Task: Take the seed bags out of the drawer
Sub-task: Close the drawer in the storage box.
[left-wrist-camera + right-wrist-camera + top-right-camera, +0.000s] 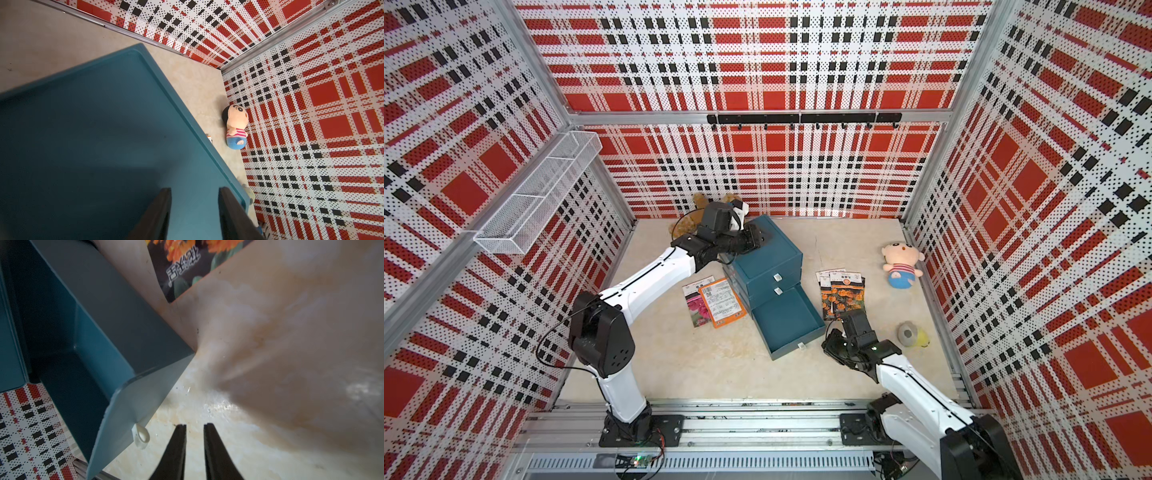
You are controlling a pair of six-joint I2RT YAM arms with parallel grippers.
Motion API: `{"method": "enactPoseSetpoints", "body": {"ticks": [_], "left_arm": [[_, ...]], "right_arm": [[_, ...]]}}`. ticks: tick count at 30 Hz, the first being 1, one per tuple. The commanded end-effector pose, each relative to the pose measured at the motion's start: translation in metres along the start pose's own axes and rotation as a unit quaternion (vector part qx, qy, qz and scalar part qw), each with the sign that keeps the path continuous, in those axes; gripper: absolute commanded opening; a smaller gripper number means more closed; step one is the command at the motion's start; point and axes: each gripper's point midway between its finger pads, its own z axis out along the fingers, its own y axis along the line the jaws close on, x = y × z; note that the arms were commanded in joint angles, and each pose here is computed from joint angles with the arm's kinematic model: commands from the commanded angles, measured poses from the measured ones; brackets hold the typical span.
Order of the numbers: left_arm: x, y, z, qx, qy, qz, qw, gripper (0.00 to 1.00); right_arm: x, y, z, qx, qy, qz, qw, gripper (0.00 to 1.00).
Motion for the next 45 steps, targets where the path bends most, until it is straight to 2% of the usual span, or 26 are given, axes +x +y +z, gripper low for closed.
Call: {"method": "enactPoseSetpoints", "body": {"ticks": [1, 5, 11, 18, 27, 35, 42, 45], "left_arm": [[0.04, 0.038, 0.019, -0.053, 0.053, -0.014, 0.997, 0.42], [0.051, 0.046, 0.022, -0.061, 0.064, -0.016, 0.996, 0.42], [0.063, 0.054, 0.02, -0.066, 0.078, -0.024, 0.994, 0.4], [0.078, 0.063, 0.014, -0.072, 0.092, -0.026, 0.993, 0.39], [0.084, 0.066, 0.013, -0.068, 0.1, -0.029, 0.992, 0.39], [0.084, 0.062, 0.014, -0.061, 0.103, -0.026, 0.993, 0.39], [0.085, 0.063, 0.014, -0.06, 0.105, -0.027, 0.992, 0.39], [0.081, 0.059, 0.013, -0.056, 0.1, -0.025, 0.993, 0.39]], "right_arm": [[-0.006, 0.013, 0.01, -0.025, -0.013, 0.018, 0.999, 0.22], [-0.008, 0.018, 0.02, -0.032, -0.012, 0.027, 0.999, 0.19], [-0.028, 0.044, 0.018, -0.075, -0.041, 0.045, 0.995, 0.18], [-0.047, 0.075, 0.032, -0.076, -0.028, 0.022, 0.996, 0.17], [-0.06, 0.129, 0.059, -0.128, -0.006, 0.032, 0.991, 0.16], [-0.074, 0.18, 0.082, -0.213, -0.004, 0.102, 0.972, 0.13], [-0.084, 0.2, 0.089, -0.273, -0.006, 0.169, 0.947, 0.12], [-0.082, 0.195, 0.085, -0.261, -0.008, 0.16, 0.952, 0.12]]}}
